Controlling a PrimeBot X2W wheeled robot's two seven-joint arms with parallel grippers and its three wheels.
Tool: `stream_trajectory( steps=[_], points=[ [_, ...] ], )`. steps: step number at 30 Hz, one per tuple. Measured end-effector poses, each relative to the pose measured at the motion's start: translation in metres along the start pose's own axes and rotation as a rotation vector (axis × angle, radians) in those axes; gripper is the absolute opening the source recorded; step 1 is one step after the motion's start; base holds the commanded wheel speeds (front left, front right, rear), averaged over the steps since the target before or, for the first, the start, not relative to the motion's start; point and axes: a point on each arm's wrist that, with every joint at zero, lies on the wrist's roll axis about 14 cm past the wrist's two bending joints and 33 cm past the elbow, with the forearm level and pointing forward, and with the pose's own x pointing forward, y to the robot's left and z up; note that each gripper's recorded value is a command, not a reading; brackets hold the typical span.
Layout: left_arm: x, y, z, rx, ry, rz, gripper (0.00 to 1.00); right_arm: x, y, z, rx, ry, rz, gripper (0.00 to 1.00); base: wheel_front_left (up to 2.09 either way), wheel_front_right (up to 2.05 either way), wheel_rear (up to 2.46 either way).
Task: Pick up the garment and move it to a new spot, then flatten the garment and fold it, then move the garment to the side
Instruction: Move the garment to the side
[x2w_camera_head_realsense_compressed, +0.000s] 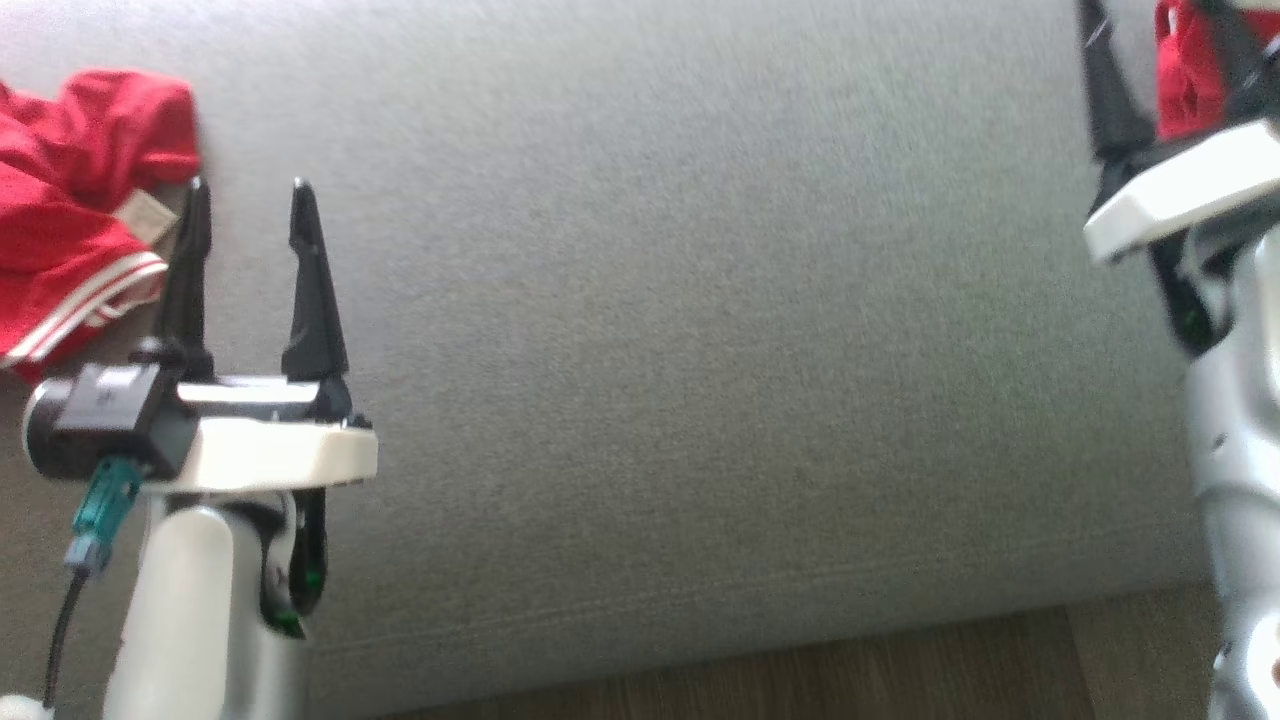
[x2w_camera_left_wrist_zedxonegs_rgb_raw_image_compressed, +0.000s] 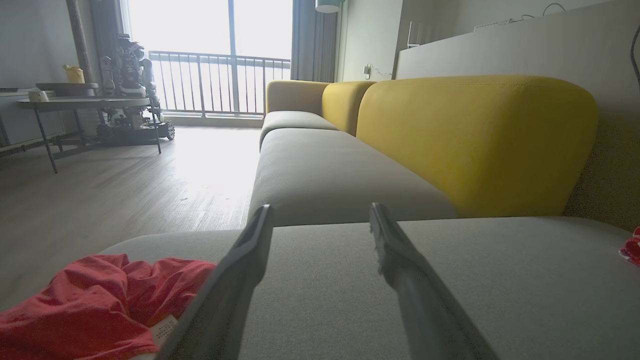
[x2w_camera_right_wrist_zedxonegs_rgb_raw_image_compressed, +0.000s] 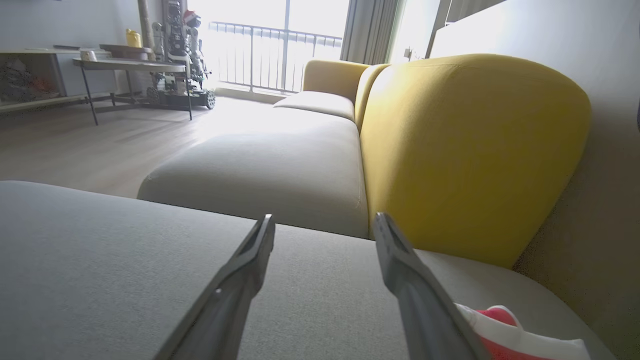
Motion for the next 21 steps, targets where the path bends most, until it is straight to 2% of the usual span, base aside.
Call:
stream_trajectory(
  steps=[8,14,19,21],
  points=[
    [-0.046,0.024,0.014,0.010,0.016,0.103,1.00,-0.039,0.050,0.015,0.108,-0.037,0.072,1.00,0.00,0.00,0.00],
    [-0.075,0.027,0.018,0.012,0.034,0.140,1.00,-0.076,0.056,0.003,0.132,-0.005,0.052,1.00,0.00,0.00,0.00],
    [-0.095,0.038,0.015,-0.036,0.055,0.221,1.00,-0.097,0.066,0.001,0.136,0.000,0.056,1.00,0.00,0.00,0.00],
    [-0.098,0.034,0.013,-0.040,0.063,0.217,1.00,-0.105,0.065,-0.003,0.135,0.008,0.045,1.00,0.00,0.00,0.00]
  ],
)
